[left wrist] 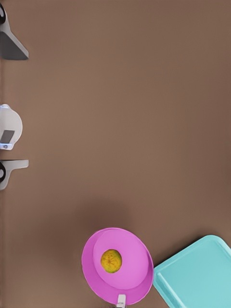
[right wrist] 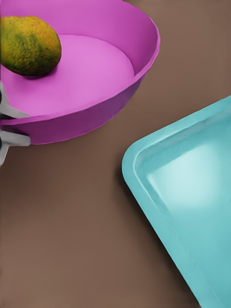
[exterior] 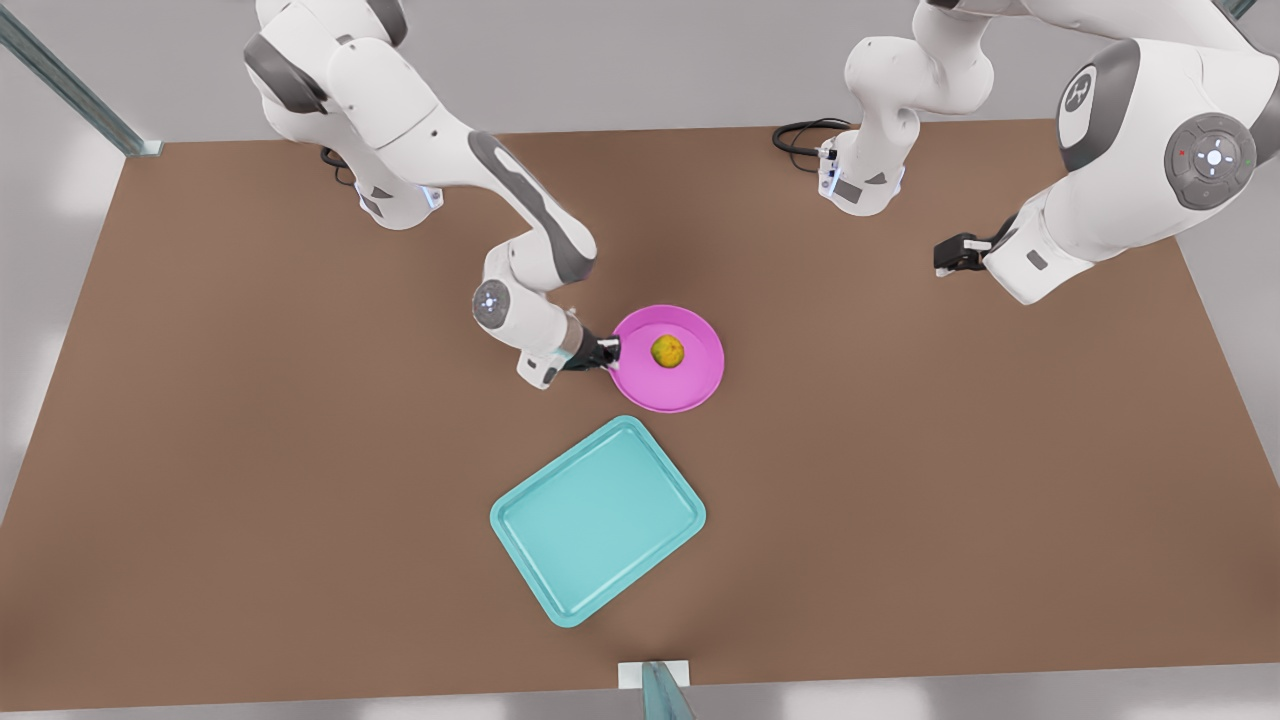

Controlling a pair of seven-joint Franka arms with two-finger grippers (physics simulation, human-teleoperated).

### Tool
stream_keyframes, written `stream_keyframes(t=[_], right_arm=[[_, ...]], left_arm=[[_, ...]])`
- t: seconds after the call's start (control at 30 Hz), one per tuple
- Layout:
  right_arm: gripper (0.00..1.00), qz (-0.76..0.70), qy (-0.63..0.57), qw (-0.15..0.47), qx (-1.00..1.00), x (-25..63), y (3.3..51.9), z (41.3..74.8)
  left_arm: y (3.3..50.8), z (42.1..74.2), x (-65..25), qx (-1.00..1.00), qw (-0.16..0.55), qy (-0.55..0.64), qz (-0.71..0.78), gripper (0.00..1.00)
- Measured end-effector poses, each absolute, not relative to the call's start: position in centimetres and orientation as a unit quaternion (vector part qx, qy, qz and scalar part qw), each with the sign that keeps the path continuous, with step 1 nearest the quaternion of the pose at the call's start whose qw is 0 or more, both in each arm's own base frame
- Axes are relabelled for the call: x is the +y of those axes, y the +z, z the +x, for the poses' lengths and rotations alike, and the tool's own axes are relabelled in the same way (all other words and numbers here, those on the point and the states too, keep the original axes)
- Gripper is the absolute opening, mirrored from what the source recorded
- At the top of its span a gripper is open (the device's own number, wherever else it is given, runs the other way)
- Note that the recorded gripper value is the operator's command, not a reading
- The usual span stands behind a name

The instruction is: Place the orange on the plate with the left arm and the plate on the tray with the right arm

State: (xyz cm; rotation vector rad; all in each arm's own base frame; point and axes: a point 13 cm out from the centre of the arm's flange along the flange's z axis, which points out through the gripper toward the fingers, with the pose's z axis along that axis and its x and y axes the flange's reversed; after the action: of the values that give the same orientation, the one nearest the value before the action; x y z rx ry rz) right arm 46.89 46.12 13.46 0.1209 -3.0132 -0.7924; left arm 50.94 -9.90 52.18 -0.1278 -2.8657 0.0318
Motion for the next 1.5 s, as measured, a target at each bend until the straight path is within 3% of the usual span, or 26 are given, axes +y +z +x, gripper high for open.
stream_keyframes(t=[0.23,0.4,0.5,0.63,0.67,0.93,1.0,1.1,1.17,1.27,1.43,1.5], right_arm=[[0.21,-0.035,-0.289,-0.028,-0.956,39.3,17.0,59.2],[0.21,-0.072,-0.316,-0.041,-0.945,35.7,16.3,67.4],[0.21,-0.079,-0.322,-0.039,-0.943,34.8,14.5,69.8],[0.21,-0.076,-0.323,-0.029,-0.943,34.7,13.2,69.8],[1.0,-0.075,-0.322,-0.027,-0.943,34.7,13.1,69.7],[1.0,-0.076,-0.321,-0.021,-0.944,34.0,13.5,69.5],[1.0,-0.074,-0.307,-0.024,-0.949,29.3,17.4,70.9],[1.0,-0.047,-0.233,-0.032,-0.971,13.1,29.8,73.4],[1.0,0.004,-0.145,-0.024,-0.989,7.3,38.7,72.1],[1.0,0.026,-0.033,0.017,-0.999,2.3,47.8,65.8],[1.0,0.02,0.049,0.105,-0.993,-1.3,51.4,56.7],[1.0,0.017,0.061,0.122,-0.99,-2.1,51.2,55.2]], left_arm=[[52.7,50.7,-9.7,-0.99,0.133,0.009,-0.043,1.0],[53.3,50.3,-9.5,-0.991,0.13,0.008,-0.042,1.0],[53.5,50.1,-9.4,-0.991,0.129,0.006,-0.041,1.0],[53.2,50.1,-9.2,-0.99,0.134,0.005,-0.039,1.0],[53.1,50.0,-9.2,-0.99,0.136,0.005,-0.039,1.0],[52.8,49.9,-9.2,-0.989,0.141,0.003,-0.039,1.0],[52.8,49.9,-9.2,-0.989,0.142,0.003,-0.039,1.0],[52.8,49.9,-9.3,-0.989,0.142,0.003,-0.039,1.0],[52.8,49.9,-9.2,-0.989,0.143,0.003,-0.039,1.0],[52.7,49.9,-9.2,-0.989,0.143,0.003,-0.039,1.0],[52.7,49.9,-9.3,-0.989,0.143,0.003,-0.039,1.0],[52.5,50.0,-9.3,-0.989,0.145,0.002,-0.039,1.0]])
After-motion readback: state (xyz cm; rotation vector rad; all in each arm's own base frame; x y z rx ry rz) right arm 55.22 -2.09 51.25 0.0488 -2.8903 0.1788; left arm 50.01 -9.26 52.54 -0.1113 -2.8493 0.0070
